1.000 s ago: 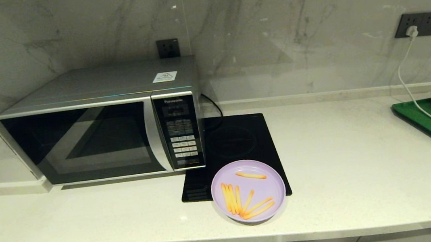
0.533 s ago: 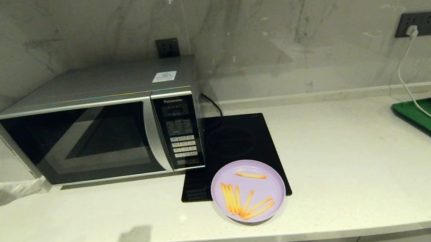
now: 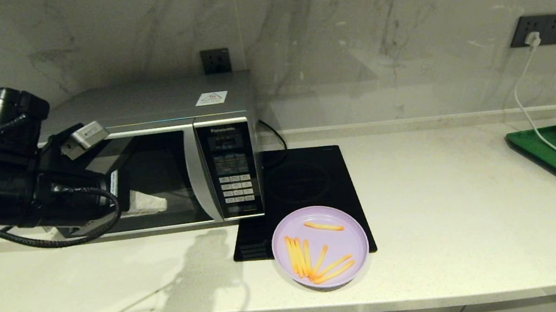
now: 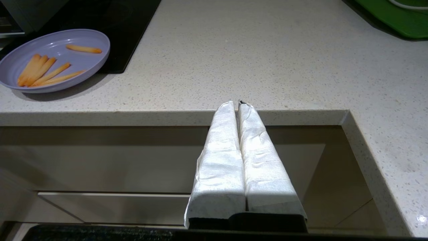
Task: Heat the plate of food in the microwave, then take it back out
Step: Open the microwave oven
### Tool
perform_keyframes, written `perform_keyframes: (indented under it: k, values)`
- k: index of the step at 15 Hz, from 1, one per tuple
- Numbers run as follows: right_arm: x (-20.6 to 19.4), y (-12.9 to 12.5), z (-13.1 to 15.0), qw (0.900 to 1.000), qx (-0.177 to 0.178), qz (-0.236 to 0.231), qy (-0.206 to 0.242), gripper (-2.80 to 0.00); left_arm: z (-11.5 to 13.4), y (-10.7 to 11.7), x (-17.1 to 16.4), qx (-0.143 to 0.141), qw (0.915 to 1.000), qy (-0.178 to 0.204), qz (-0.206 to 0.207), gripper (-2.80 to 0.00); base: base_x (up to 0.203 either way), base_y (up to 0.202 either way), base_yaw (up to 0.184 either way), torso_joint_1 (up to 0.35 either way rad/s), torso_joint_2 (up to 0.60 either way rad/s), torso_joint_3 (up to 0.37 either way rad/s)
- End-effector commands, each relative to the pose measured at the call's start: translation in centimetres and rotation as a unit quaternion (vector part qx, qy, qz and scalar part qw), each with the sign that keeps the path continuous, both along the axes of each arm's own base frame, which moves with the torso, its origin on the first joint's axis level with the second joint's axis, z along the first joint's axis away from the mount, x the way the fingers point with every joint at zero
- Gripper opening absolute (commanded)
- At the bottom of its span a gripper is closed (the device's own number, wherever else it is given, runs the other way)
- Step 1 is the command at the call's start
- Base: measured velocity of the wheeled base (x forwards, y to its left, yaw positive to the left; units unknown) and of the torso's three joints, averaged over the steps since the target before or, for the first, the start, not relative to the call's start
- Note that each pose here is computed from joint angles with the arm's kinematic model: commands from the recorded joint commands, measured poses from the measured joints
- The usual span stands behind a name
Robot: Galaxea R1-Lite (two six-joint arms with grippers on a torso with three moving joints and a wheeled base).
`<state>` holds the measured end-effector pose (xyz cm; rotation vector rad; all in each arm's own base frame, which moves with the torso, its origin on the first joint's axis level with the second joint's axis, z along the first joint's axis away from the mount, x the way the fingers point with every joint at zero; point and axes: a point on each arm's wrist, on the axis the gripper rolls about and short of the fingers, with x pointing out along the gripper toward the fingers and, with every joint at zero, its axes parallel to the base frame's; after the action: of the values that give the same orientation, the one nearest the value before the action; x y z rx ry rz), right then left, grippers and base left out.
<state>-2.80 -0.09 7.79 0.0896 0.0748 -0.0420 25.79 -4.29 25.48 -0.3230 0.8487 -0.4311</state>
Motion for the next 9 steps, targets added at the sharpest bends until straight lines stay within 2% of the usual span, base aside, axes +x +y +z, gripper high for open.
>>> perform_keyframes:
  k: [1,2,3,4,7,9]
  values:
    - [0.0,0.0,0.0,1.0,0.0,0.0,0.001,-2.8,-1.2,1.6,1.3,-0.043,0.9987,0.01,-0.027,0.0,0.0,0.0,0.0,0.0,0.0,0.0]
    - [0.0,0.0,0.0,1.0,0.0,0.0,0.001,-2.8,-1.7,2.9,1.5,-0.066,0.9966,-0.004,-0.05,0.0,0.0,0.0,0.0,0.0,0.0,0.0]
    - [0.0,0.0,0.0,1.0,0.0,0.0,0.001,-2.8,-2.5,3.8,1.6,-0.066,0.9939,-0.029,-0.083,0.0,0.0,0.0,0.0,0.0,0.0,0.0]
    - [0.0,0.0,0.0,1.0,0.0,0.0,0.001,-2.8,-3.8,4.3,1.8,-0.05,0.9902,-0.056,-0.118,0.0,0.0,0.0,0.0,0.0,0.0,0.0]
    - [0.0,0.0,0.0,1.0,0.0,0.0,0.001,-2.8,-7.0,4.8,4.3,-0.039,0.9817,-0.11,-0.151,0.0,0.0,0.0,0.0,0.0,0.0,0.0]
    - [0.0,0.0,0.0,1.0,0.0,0.0,0.001,-2.8,-8.0,4.8,5.9,-0.045,0.9695,-0.164,-0.177,0.0,0.0,0.0,0.0,0.0,0.0,0.0]
